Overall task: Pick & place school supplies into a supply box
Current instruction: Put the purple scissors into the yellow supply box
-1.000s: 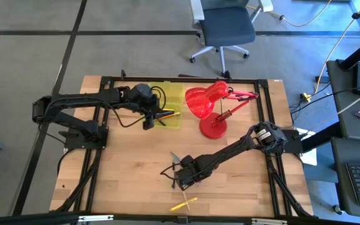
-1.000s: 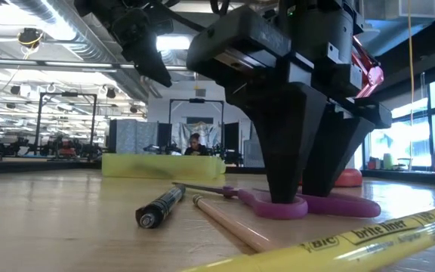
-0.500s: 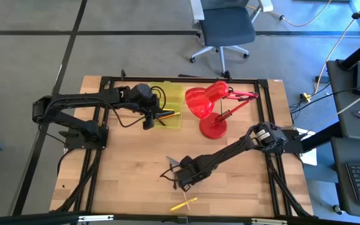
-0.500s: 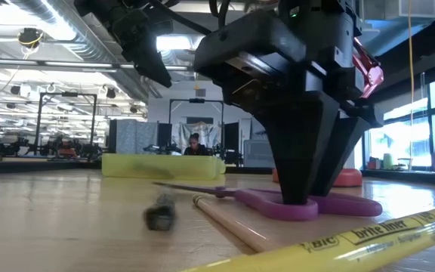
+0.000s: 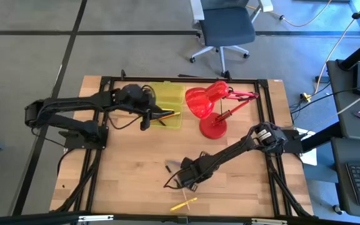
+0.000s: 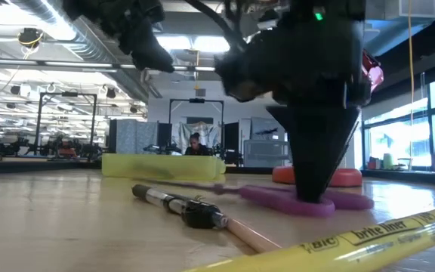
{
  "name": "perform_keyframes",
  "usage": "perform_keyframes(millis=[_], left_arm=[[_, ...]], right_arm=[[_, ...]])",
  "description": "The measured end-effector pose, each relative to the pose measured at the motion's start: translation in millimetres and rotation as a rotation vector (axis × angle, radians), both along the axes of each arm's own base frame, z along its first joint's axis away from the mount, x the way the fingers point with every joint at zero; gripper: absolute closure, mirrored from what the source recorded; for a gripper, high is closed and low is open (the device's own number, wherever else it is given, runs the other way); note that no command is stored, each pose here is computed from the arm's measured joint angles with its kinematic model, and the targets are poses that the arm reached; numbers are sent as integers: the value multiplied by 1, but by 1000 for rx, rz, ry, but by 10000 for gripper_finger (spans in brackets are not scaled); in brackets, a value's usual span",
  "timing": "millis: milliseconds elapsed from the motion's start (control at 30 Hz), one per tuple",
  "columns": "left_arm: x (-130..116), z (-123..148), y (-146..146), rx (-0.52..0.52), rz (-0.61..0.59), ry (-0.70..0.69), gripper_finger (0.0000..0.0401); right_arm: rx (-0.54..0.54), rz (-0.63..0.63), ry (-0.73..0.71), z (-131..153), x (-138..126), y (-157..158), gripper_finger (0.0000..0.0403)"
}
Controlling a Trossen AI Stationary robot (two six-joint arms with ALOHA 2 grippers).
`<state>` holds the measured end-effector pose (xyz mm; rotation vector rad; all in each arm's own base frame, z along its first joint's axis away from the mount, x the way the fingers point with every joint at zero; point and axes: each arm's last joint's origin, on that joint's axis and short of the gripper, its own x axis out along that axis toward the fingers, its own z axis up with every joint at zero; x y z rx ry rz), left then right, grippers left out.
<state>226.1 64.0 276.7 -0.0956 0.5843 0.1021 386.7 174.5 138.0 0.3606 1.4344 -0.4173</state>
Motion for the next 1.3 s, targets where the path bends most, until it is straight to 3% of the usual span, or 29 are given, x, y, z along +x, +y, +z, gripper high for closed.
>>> perform_keyframes(millis=[100, 267, 500, 733, 833, 1033, 1300], left_arm=[[-14, -8, -5, -5, 14, -66, 242], [-34, -17, -16, 2, 0, -191, 246], [-51, -40, -40, 81, -256, -429, 242], [-66, -70, -52, 38, -385, -501, 245], [-68, -74, -54, 13, -404, -505, 246], [-68, -73, -56, 13, -412, -516, 245], [-69, -73, -56, 15, -410, -511, 246]], right_arm=[[-116, 27, 22, 13, -9, -8, 330], [-213, 27, -82, 45, -14, -13, 329], [-328, 39, -153, 48, -14, -12, 329], [-362, 115, -134, 49, -14, -13, 329], [-327, 153, -140, 49, -7, -19, 329], [-169, 307, -347, 50, 26, -31, 329], [-21, 350, -557, 30, 14, -41, 329]])
